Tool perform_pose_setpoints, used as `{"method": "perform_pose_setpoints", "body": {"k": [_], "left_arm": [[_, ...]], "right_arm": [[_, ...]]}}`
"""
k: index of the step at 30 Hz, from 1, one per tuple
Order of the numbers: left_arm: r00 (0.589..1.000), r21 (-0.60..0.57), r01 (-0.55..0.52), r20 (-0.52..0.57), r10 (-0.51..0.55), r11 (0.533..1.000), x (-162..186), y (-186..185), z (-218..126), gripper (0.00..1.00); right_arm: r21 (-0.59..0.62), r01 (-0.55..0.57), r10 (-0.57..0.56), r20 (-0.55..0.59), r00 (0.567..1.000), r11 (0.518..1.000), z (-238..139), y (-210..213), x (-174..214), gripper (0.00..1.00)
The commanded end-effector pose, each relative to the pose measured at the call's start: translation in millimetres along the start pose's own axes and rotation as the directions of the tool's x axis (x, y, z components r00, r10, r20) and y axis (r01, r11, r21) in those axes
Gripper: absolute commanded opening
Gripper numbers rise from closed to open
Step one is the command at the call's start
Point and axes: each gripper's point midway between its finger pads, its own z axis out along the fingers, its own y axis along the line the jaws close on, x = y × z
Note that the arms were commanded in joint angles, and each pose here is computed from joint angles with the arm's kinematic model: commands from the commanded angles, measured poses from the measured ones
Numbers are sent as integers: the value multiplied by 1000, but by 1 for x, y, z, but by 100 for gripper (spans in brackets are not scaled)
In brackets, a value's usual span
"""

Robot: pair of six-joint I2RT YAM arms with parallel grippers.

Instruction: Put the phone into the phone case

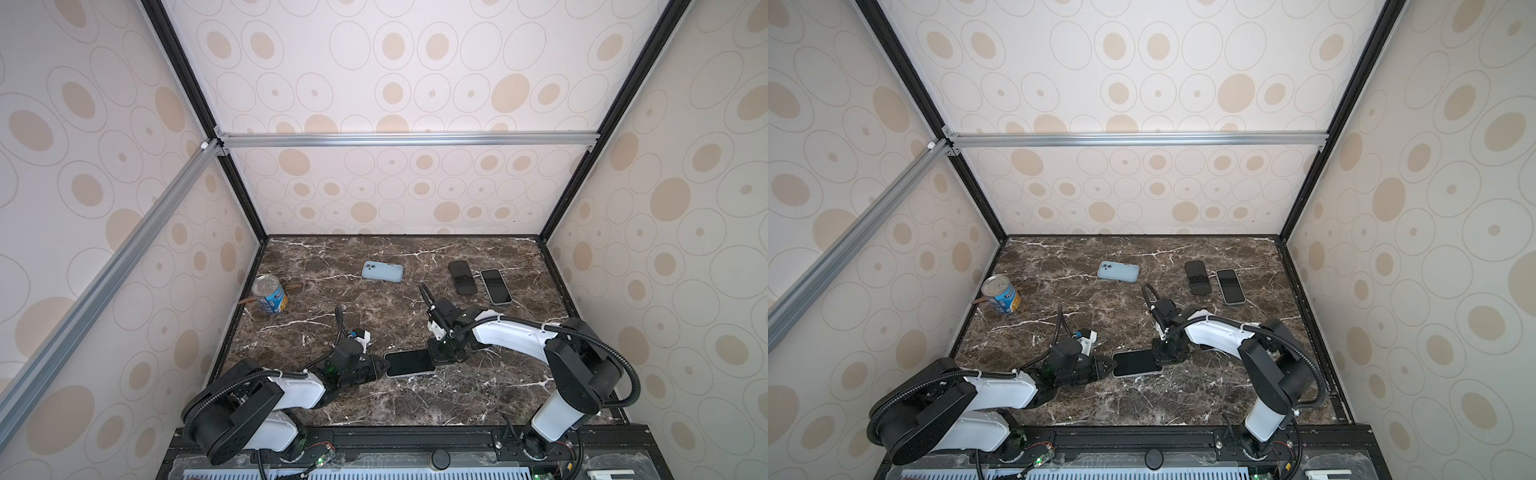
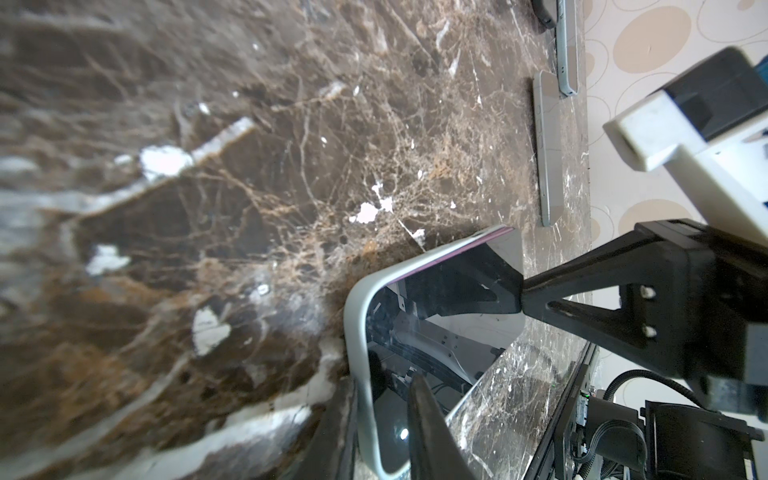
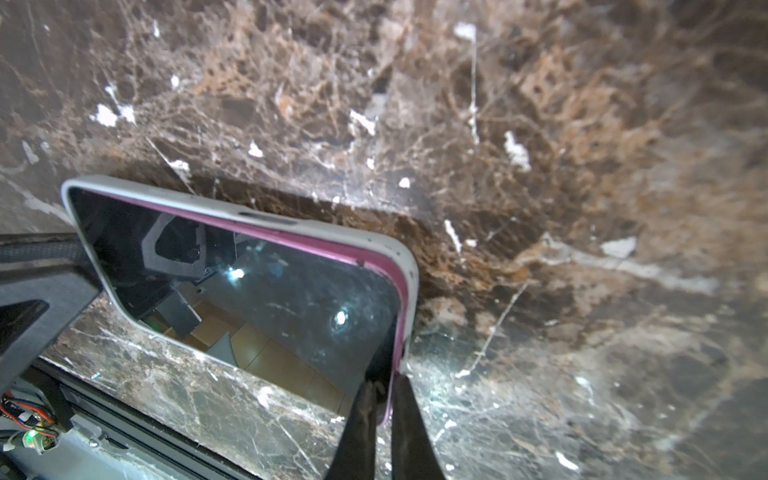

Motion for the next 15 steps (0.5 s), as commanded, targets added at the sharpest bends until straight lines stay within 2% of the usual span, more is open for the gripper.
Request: {"method": "perform_pose_setpoints", "body": {"k": [1,15], "left_arm": [[995,-104,27,-88,-36,994,27,28,1,23],[999,-124,22,-39,-27,992,18,29,-6,23]], "right_arm": [[260,65,21,-316,948,963,96,-73,91,9],[305,100,2,-320,947,947,107,-80,90,9]]}}
